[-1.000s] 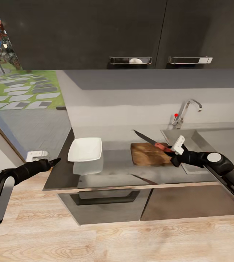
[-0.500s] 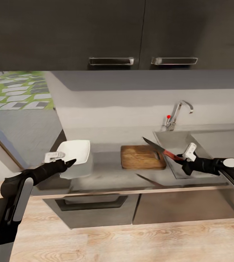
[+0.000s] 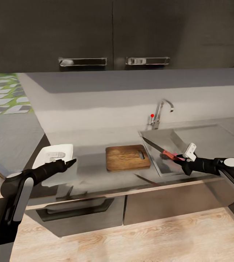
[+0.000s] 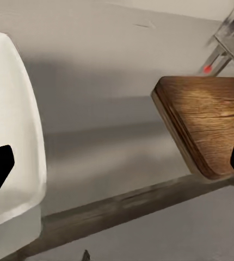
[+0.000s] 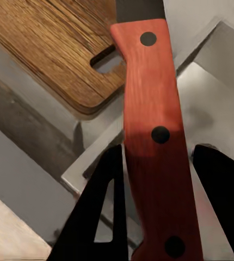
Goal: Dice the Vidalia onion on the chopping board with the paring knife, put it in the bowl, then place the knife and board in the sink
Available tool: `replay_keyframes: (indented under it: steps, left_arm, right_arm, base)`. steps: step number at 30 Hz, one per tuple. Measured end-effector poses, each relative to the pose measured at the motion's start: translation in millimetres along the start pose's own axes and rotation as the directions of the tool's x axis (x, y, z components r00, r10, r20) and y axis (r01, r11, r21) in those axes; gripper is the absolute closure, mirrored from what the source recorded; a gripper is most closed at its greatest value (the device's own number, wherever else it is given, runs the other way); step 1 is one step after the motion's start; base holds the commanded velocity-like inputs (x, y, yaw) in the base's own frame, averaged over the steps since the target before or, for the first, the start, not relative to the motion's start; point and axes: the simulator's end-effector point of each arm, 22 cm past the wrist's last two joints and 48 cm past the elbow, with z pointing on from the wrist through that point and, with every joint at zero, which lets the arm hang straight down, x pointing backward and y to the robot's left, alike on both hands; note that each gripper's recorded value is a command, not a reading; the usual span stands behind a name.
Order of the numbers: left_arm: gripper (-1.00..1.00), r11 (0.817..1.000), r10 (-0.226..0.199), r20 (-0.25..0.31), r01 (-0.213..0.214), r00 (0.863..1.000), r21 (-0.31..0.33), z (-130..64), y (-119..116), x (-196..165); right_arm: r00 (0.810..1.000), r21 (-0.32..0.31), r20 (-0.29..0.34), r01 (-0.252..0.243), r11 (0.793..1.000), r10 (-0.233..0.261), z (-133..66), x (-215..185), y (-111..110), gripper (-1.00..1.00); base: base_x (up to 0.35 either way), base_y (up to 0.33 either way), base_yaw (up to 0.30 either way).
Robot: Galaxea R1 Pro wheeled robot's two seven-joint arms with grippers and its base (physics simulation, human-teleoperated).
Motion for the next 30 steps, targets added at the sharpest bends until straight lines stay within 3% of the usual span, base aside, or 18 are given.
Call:
replay_keyframes:
  steps: [15, 20, 30]
  left_arm:
    - [-1.00, 1.000, 0.000, 0.001, 0.000, 1.000, 0.001, 0.0, -0.6, -0.1]
    - [-1.00, 1.000, 0.000, 0.002, 0.000, 1.000, 0.001, -0.3, -0.8, -0.3]
    - [-1.00, 1.000, -0.003, 0.000, 0.003, 1.000, 0.002, -0.1, -1.3, 0.3]
  right_arm:
    - [1.000, -0.002, 0.002, -0.002, 1.000, 0.002, 0.2, -0.8, 0.8, 1.00]
    - [1.000, -0.002, 0.004, -0.002, 1.000, 0.002, 0.1, -1.2, 1.3, 1.00]
    - [1.000, -0.009, 0.011, -0.004, 1.000, 0.004, 3.3, -3.9, 5.3, 1.00]
  base:
    - [0.023, -0.260, -0.281]
    - [0.248, -0.192, -0.238]
    - [0.308, -0.120, -0.034]
